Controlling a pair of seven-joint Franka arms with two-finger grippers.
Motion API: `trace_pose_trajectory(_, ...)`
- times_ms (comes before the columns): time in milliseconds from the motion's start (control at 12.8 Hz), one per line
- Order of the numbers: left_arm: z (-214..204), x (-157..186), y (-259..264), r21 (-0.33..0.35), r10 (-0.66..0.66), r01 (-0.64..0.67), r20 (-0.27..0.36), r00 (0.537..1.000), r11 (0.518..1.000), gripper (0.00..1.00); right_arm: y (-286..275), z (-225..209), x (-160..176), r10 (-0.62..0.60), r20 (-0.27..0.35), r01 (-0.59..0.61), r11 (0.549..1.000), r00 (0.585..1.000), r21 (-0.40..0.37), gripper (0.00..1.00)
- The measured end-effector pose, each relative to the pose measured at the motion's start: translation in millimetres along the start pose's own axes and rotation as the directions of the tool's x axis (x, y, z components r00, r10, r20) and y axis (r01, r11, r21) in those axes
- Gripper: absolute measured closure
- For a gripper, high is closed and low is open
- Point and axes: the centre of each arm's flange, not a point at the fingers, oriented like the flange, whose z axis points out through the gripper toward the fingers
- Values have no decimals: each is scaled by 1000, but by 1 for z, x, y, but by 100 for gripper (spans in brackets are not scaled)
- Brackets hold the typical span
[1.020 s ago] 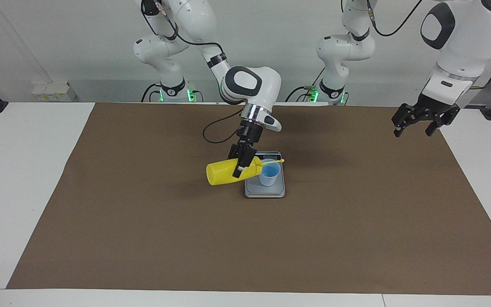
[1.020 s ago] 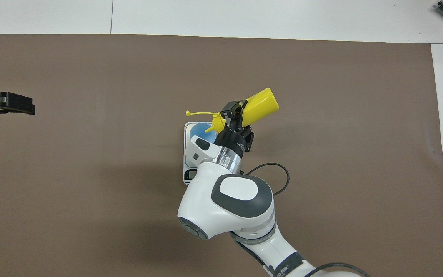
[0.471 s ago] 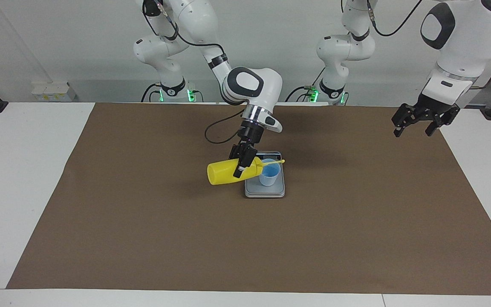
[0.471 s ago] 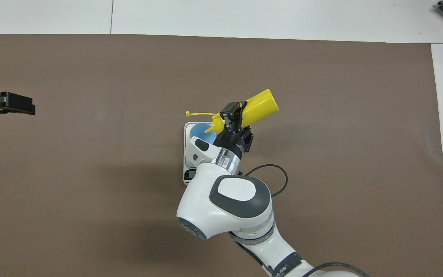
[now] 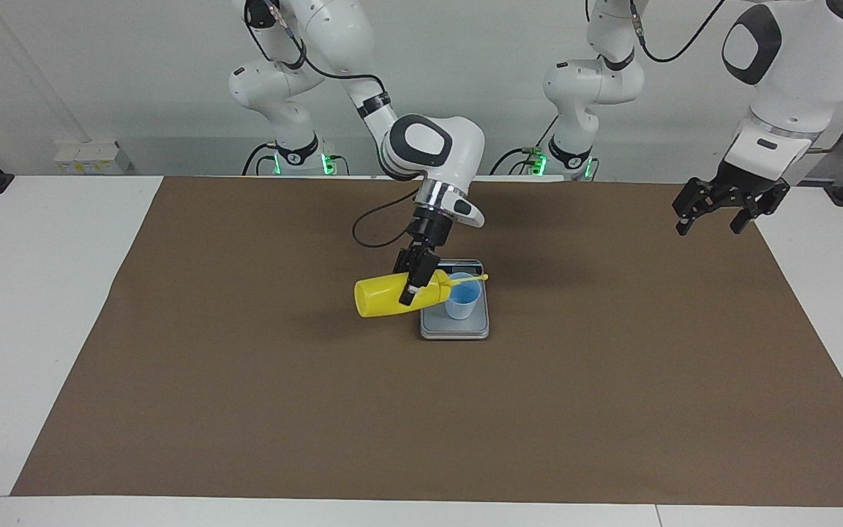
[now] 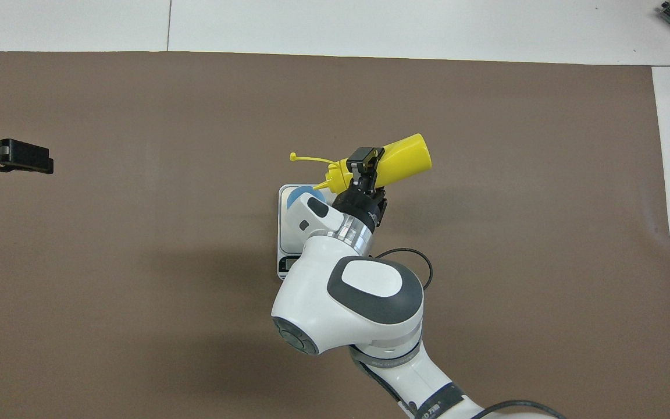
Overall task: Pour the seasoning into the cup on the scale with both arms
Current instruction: 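Turn the bottle upright and carry it back with the right gripper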
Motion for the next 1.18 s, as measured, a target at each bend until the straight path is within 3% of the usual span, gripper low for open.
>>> trace_pose_trajectory(235, 0, 0, 0, 0, 0, 0, 0, 1000, 1000, 0, 32, 9, -44, 193, -15, -190, 975, 981, 111, 53)
trace_pose_trajectory(392, 0, 0, 0, 0, 0, 0, 0, 1000, 1000, 0, 56, 20, -85, 348, -20, -338, 922, 937, 188, 53)
trace_pose_trajectory(706, 0, 0, 0, 0, 0, 0, 0, 1000, 1000, 0, 79, 42, -146, 594, 24, -562, 747, 804, 356, 53)
trace_pose_trajectory(1176, 0, 0, 0, 0, 0, 0, 0, 1000, 1000, 0, 92, 103, -250, 806, 44, -662, 453, 591, 597, 53)
